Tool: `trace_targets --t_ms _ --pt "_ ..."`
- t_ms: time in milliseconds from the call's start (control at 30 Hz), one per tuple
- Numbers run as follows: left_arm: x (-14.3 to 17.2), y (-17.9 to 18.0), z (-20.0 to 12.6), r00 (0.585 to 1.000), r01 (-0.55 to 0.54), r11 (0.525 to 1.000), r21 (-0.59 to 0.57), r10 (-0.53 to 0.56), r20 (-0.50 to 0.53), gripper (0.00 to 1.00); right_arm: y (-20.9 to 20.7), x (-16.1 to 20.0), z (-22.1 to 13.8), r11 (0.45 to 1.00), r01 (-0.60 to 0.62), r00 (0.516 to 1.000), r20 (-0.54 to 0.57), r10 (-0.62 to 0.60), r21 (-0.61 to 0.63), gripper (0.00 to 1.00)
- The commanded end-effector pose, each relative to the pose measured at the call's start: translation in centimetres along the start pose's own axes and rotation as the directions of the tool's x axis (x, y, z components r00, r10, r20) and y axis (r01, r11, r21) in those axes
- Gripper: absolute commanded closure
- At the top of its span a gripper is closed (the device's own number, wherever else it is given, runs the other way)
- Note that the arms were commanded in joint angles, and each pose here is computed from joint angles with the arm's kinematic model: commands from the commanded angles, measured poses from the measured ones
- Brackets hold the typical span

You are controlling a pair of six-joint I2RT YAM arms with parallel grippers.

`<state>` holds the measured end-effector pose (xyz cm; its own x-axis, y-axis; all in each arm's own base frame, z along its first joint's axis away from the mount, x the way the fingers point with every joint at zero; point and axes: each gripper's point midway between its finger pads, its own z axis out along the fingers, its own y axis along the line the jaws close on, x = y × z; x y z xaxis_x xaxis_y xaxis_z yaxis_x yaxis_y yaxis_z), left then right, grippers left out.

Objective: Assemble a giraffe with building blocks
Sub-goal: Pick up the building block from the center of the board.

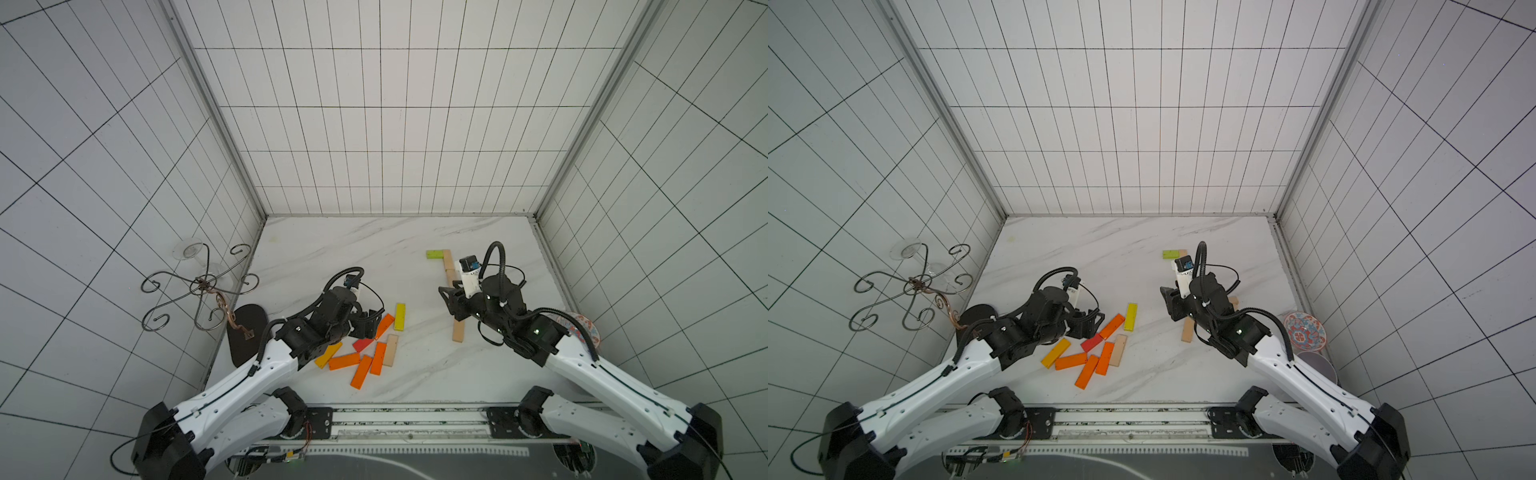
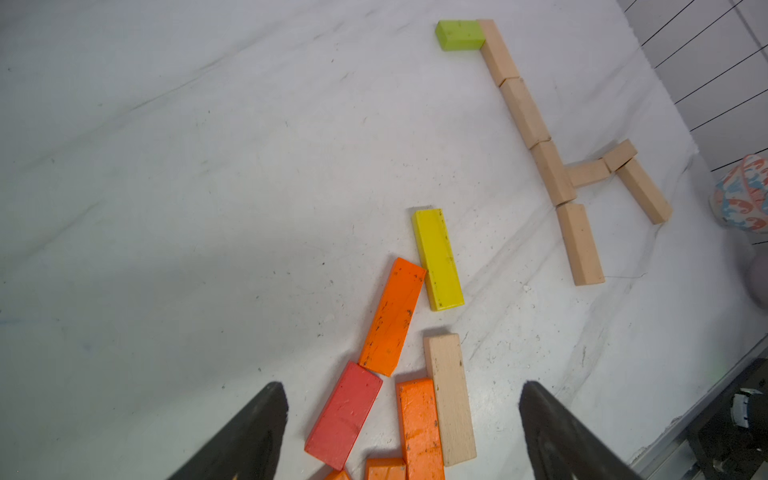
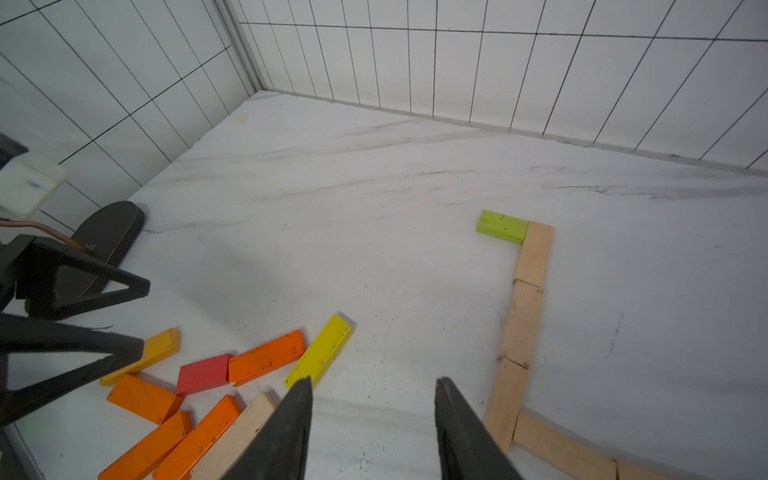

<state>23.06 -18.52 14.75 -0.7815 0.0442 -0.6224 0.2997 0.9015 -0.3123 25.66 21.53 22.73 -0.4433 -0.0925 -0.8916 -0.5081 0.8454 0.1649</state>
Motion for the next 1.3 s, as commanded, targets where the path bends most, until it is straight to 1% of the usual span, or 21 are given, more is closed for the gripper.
trace_targets --t_ms 0,67,167,267,367,533,633,700,767,867,1000,1100,1200,1267 --pt "1.4 1.2 -0.3 0.993 0.081 0.993 -0.084 -0.087 -0.077 0.14 1.6 1.7 0.0 0.996 -0.05 0.997 0.054 0.053 -0.068 0.51" --pt "2.6 2.0 -0.5 0.986 0.122 0.983 -0.138 -0.136 -0.099 0.15 2.5 3.0 0.0 0.995 -0.039 0.998 0.043 0.043 -0.094 0.51" --pt "4.0 3.4 -1.1 0.969 0.193 0.954 -0.231 -0.222 -0.107 0.16 3.8 4.4 0.1 0.991 -0.017 0.999 0.029 0.021 -0.13 0.51" --pt "4.7 4.4 -1.6 0.959 0.226 0.932 -0.285 -0.264 -0.105 0.17 4.8 5.4 0.3 0.987 0.002 1.0 0.021 0.001 -0.161 0.51" --pt "5.0 4.5 -1.3 0.954 0.233 0.926 -0.297 -0.278 -0.116 0.17 5.3 6.3 0.5 0.983 0.008 1.0 0.013 -0.006 -0.183 0.51" --pt "6.4 4.4 1.1 0.934 0.224 0.918 -0.327 -0.298 -0.196 0.18 5.3 7.3 0.6 0.981 0.011 1.0 0.003 -0.011 -0.192 0.51" --pt "6.5 4.1 2.4 0.924 0.254 0.909 -0.331 -0.329 -0.196 0.18 5.2 7.7 0.5 0.981 0.011 1.0 0.003 -0.011 -0.195 0.51" --pt "6.4 3.9 3.3 0.913 0.284 0.898 -0.335 -0.36 -0.192 0.2 5.1 7.9 0.5 0.981 0.011 1.0 0.001 -0.011 -0.196 0.51" --pt "6.5 3.8 3.9 0.91 0.291 0.894 -0.34 -0.368 -0.192 0.21 5.1 8.1 0.5 0.98 0.011 1.0 0.0 -0.011 -0.197 0.51" --pt "6.7 3.9 4.8 0.912 0.266 0.894 -0.359 -0.354 -0.205 0.23 5.1 8.5 0.6 0.979 0.014 1.0 -0.005 -0.015 -0.201 0.52" --pt "8.1 3.5 6.0 0.907 0.223 0.906 -0.36 -0.328 -0.263 0.25 5.2 8.7 0.8 0.978 0.026 1.0 -0.009 -0.028 -0.205 0.52" --pt "8.5 3.5 6.8 0.915 0.149 0.916 -0.373 -0.271 -0.3 0.22 5.3 8.8 0.9 0.978 0.033 0.999 -0.012 -0.036 -0.208 0.52" --pt "8.3 4.2 7.1 0.923 0.067 0.91 -0.41 -0.213 -0.32 0.21 5.3 8.9 0.9 0.977 0.033 0.999 -0.015 -0.037 -0.209 0.52" --pt "8.4 4.6 7.3 0.921 0.006 0.907 -0.421 -0.169 -0.351 0.22 5.3 8.8 0.9 0.977 0.033 0.999 -0.013 -0.036 -0.209 0.52"
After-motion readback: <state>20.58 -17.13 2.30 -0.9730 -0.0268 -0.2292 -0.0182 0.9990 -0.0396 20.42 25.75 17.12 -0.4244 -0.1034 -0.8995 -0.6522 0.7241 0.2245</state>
